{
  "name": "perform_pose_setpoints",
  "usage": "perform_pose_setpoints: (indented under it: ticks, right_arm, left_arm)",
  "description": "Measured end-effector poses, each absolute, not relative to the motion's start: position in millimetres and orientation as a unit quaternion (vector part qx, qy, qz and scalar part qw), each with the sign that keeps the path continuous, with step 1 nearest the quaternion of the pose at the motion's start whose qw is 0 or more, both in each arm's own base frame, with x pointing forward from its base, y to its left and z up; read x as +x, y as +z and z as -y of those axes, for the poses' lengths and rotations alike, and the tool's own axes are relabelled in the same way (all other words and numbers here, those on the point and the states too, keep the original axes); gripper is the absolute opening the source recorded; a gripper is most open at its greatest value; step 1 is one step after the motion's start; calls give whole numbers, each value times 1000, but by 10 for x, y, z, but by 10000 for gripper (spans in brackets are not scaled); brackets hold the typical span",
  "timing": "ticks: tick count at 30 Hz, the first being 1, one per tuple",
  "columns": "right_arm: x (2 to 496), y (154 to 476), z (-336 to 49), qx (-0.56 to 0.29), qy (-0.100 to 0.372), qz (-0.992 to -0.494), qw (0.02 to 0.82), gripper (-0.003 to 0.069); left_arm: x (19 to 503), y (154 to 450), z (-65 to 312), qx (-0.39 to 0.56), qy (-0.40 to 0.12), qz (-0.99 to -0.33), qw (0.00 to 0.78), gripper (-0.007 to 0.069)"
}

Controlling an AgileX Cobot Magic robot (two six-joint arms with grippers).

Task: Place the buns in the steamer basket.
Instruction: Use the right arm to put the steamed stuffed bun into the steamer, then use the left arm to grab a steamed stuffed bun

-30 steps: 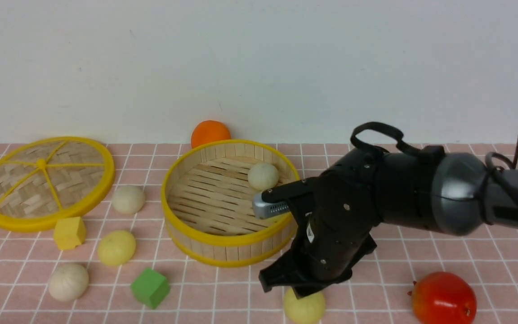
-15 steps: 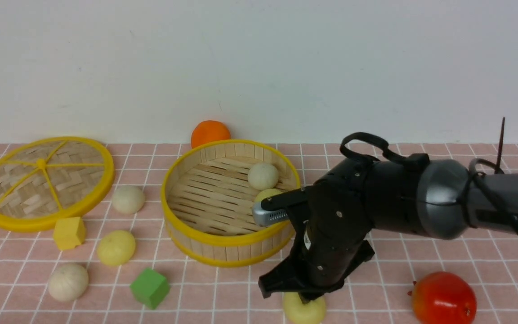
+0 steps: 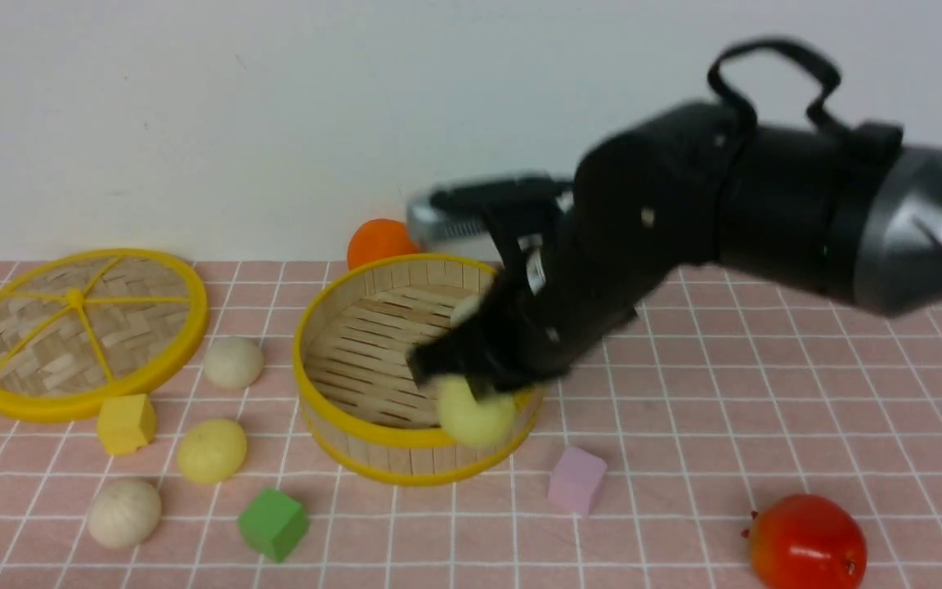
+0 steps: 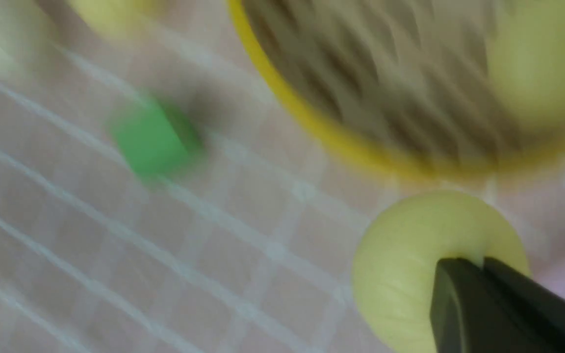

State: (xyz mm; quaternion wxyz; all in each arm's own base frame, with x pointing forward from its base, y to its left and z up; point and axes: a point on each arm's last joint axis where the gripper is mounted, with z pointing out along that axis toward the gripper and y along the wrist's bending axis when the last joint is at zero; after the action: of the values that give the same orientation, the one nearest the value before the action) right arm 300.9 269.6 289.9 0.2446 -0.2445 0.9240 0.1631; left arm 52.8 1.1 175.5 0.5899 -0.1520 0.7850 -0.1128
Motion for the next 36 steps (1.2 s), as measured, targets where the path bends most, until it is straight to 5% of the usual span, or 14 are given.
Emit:
perform_pose_setpoints:
  ticks: [5, 16, 24, 31, 36]
  right_arm:
    - [3236, 2911, -2868, -245, 184, -897, 318, 13]
    - [3543, 2021, -3088, -259, 150, -905, 303, 13]
    - [3559, 1956, -3093, -253, 147, -909, 299, 112]
    - [3304, 2622, -2841, -266, 118, -915, 280, 419]
    - [2888, 3497, -2404, -284, 87, -903, 309, 419]
  left_arm:
    - [528, 1755, -11, -152, -113, -785, 590, 241]
    - [528, 1755, -11, -152, -113, -785, 590, 241]
    - [528, 1755, -11, -152, -113, -785, 590, 241]
    - [528, 1755, -11, -152, -113, -785, 590, 241]
    - [528, 1755, -11, -152, -113, -785, 590, 241]
